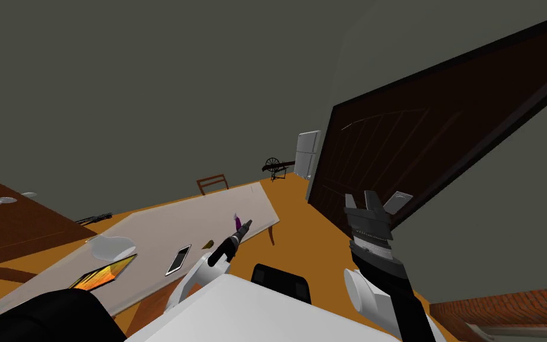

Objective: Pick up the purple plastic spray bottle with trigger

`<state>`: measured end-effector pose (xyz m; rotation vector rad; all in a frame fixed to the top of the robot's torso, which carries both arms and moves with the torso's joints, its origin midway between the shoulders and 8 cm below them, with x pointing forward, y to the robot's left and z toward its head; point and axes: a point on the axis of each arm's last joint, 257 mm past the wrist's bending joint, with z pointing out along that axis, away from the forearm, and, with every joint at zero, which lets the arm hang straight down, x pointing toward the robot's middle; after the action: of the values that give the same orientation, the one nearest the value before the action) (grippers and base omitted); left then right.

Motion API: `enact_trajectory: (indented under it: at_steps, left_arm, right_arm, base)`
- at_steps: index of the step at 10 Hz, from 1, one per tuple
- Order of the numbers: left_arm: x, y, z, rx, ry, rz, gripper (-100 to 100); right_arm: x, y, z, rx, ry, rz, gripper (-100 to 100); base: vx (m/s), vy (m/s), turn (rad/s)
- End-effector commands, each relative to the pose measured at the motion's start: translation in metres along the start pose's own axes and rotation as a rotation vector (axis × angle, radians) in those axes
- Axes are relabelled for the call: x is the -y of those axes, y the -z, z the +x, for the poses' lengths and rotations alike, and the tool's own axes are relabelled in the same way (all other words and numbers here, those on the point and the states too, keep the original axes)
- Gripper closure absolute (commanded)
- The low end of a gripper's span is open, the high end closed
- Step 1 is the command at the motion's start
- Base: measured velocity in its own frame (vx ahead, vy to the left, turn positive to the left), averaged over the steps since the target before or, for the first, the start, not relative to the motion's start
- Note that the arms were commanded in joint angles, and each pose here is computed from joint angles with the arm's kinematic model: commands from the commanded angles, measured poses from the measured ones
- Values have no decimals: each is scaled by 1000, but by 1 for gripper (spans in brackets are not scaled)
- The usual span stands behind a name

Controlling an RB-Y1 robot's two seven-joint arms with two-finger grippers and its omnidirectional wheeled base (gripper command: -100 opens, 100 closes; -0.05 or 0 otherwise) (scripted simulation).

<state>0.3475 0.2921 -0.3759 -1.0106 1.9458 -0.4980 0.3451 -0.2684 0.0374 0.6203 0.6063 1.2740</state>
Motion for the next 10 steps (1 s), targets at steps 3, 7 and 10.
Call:
enact_trajectory:
  at_steps: [3,7,10]
  left_arm:
    - [-58,-2,1,-40,-69,-158,-100]
    - [-122,6,-6,-72,-137,-324,-100]
    - [-162,16,-14,-89,-172,-429,-100]
  right_arm:
    - [0,0,0,0,0,0,0]
    - [0,0,0,0,0,0,0]
    - [0,0,0,0,0,0,0]
  base:
    - [10,23,-185]
    - [25,22,-163]
    - [34,13,-131]
